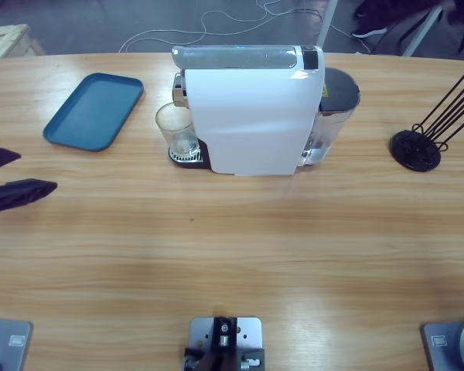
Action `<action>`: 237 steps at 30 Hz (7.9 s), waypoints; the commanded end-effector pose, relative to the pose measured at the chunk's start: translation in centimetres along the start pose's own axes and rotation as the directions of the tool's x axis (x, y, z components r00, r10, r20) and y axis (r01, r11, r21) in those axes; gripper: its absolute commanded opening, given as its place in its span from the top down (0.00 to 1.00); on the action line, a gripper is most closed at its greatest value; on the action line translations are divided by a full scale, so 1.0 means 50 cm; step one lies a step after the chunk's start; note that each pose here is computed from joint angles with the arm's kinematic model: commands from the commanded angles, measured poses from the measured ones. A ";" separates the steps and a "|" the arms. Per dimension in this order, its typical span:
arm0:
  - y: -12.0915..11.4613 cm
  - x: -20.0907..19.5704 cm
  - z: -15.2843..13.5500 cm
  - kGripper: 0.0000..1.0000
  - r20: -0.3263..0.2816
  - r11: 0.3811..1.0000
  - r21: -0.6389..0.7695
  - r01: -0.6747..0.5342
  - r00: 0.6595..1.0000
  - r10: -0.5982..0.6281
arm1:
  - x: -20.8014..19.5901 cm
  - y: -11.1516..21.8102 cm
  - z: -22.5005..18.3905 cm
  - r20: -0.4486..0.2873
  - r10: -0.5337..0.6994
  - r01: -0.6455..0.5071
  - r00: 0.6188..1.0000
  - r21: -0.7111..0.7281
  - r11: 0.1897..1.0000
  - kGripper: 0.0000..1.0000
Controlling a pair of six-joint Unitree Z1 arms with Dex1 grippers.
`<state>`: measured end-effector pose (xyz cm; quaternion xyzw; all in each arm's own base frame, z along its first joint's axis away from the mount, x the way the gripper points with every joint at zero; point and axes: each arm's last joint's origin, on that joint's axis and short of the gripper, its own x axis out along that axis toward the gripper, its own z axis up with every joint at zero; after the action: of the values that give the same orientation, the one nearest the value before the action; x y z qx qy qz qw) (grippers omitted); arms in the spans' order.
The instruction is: Pour coffee
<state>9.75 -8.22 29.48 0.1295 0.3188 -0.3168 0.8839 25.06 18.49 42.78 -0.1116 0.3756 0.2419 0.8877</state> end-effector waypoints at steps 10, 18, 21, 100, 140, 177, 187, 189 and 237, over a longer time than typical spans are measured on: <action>0.000 0.065 -0.020 0.12 -0.066 1.000 -0.024 -0.014 0.998 0.013 | 0.254 0.011 0.075 -0.307 -0.045 0.041 0.951 -0.018 0.999 1.00; 0.001 0.066 -0.021 0.11 -0.068 1.000 -0.025 -0.016 0.998 0.014 | 0.271 0.032 0.077 -0.319 -0.044 0.038 0.947 -0.027 0.999 1.00; 0.001 0.066 -0.021 0.11 -0.069 1.000 -0.025 -0.018 0.997 0.016 | 0.268 0.034 0.083 -0.317 -0.049 0.042 0.947 -0.031 0.999 1.00; 0.001 0.075 -0.017 0.02 -0.081 0.999 -0.031 -0.018 0.997 0.016 | 0.224 0.050 0.066 -0.321 -0.106 0.102 0.941 -0.028 0.994 1.00; 0.000 0.080 -0.016 0.02 -0.091 0.999 -0.031 -0.015 0.996 0.012 | 0.260 0.089 0.059 -0.328 -0.097 0.091 0.940 -0.032 0.995 1.00; 0.000 0.079 -0.016 0.02 -0.092 0.999 -0.031 -0.014 0.996 0.011 | 0.273 0.103 -0.008 -0.344 -0.066 0.071 0.937 0.003 0.997 1.00; 0.000 0.075 -0.016 0.02 -0.081 0.999 -0.030 -0.013 0.997 0.011 | -0.127 0.047 0.051 0.033 0.012 -0.011 0.999 -0.033 0.999 0.00; 0.000 0.075 -0.016 0.02 -0.080 0.999 -0.030 -0.013 0.997 0.011 | -0.123 0.047 0.045 0.003 0.006 -0.006 1.000 -0.029 1.000 0.00; 0.000 0.077 -0.015 0.02 -0.083 0.999 -0.030 -0.013 0.996 0.010 | 0.274 0.035 0.082 -0.382 -0.097 0.072 0.919 -0.080 0.994 1.00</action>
<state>11.60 -9.78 27.47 0.1280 0.3417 -0.3079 0.8787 33.53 25.75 39.57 -0.1776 0.4872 0.2034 0.8305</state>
